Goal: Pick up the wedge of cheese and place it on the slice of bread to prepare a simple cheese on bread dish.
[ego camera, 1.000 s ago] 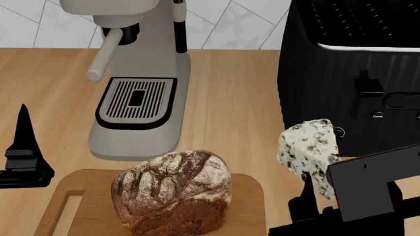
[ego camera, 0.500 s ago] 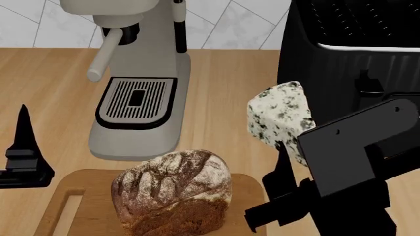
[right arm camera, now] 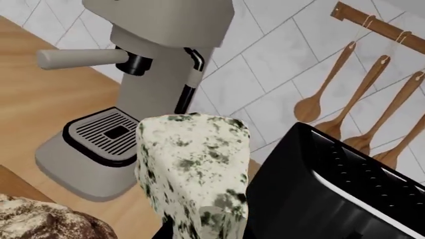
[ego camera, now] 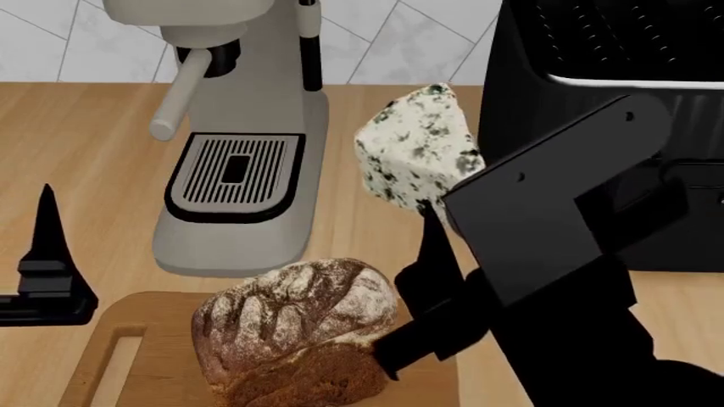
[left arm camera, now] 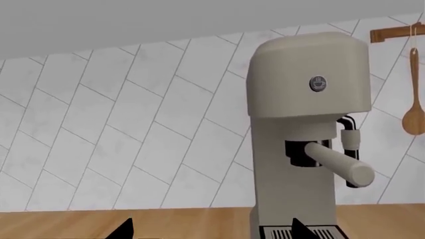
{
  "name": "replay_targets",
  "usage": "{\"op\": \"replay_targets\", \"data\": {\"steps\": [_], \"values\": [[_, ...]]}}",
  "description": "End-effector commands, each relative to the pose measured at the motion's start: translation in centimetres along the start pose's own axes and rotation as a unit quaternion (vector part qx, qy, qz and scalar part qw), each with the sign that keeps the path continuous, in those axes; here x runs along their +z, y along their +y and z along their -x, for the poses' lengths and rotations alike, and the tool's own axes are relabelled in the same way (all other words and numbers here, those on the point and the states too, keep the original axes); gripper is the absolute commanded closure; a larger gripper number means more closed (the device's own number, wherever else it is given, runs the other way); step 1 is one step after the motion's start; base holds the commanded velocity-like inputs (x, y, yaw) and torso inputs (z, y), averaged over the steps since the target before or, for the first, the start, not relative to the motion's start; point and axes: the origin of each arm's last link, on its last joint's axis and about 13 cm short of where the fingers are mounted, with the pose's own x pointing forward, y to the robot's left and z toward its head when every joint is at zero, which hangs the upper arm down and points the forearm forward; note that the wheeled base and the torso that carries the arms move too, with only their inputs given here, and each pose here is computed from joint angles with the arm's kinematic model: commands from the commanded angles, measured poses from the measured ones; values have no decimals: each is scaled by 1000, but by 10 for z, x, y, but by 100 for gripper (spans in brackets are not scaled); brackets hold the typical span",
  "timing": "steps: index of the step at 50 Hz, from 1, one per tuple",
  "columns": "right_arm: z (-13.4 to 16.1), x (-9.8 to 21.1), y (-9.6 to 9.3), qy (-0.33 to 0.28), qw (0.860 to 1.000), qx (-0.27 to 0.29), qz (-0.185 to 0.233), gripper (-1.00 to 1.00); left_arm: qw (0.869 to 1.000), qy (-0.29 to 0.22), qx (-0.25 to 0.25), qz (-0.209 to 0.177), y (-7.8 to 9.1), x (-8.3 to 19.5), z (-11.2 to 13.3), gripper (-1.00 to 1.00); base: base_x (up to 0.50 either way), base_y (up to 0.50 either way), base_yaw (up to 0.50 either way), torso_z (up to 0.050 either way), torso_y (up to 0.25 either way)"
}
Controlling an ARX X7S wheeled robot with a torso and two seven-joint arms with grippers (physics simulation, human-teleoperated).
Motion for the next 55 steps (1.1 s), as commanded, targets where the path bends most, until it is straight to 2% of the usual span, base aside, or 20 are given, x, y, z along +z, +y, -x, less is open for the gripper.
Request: {"op": "replay_targets", "data": {"steps": [1, 9, 10, 11, 12, 27, 32, 35, 36, 40, 55], "values": [[0, -7, -1, 12, 1000, -20, -6, 100, 1000, -3, 1, 3, 0, 1, 0, -100, 0, 0, 0, 0, 0], [0, -7, -1, 12, 1000, -20, -6, 100, 1000, -3, 1, 3, 0, 1, 0, -100, 0, 0, 0, 0, 0], [0, -8, -11, 16, 998, -63, 6, 100, 1000, -6, -1, 6, 0, 1, 0, -100, 0, 0, 0, 0, 0], [-1, -4, 0, 7, 1000, -15, -4, 100, 1000, -2, 3, 6, 0, 0, 0, -100, 0, 0, 0, 0, 0], [-2, -4, 1, 6, 1000, -8, -4, 100, 1000, -2, -1, 8, 0, 1, 0, -100, 0, 0, 0, 0, 0], [-7, 0, 14, -15, 999, 45, -26, 100, 1000, -1, -4, 5, -1, 1, 1, -100, 0, 0, 0, 0, 0], [-6, 7, 25, -37, 995, 85, -42, 100, 1000, 1, -3, 3, -1, 1, 0, -100, 0, 0, 0, 0, 0], [-5, 8, 27, -36, 994, 92, -41, 100, 1000, 1, -4, 2, -1, 0, 0, -100, 0, 0, 0, 0, 0], [-5, 8, 28, -39, 993, 96, -55, 100, 1000, 1, -4, 2, -1, 0, 0, -100, 0, 0, 0, 0, 0], [-3, 8, 30, -40, 992, 105, -64, 100, 1000, 1, -4, 2, -1, 1, 0, -100, 0, 0, 0, 0, 0], [-2, -4, 39, -18, 990, 118, -71, 100, 1000, 1, -3, 3, -1, 0, 0, -100, 0, 0, 0, 0, 0]]}}
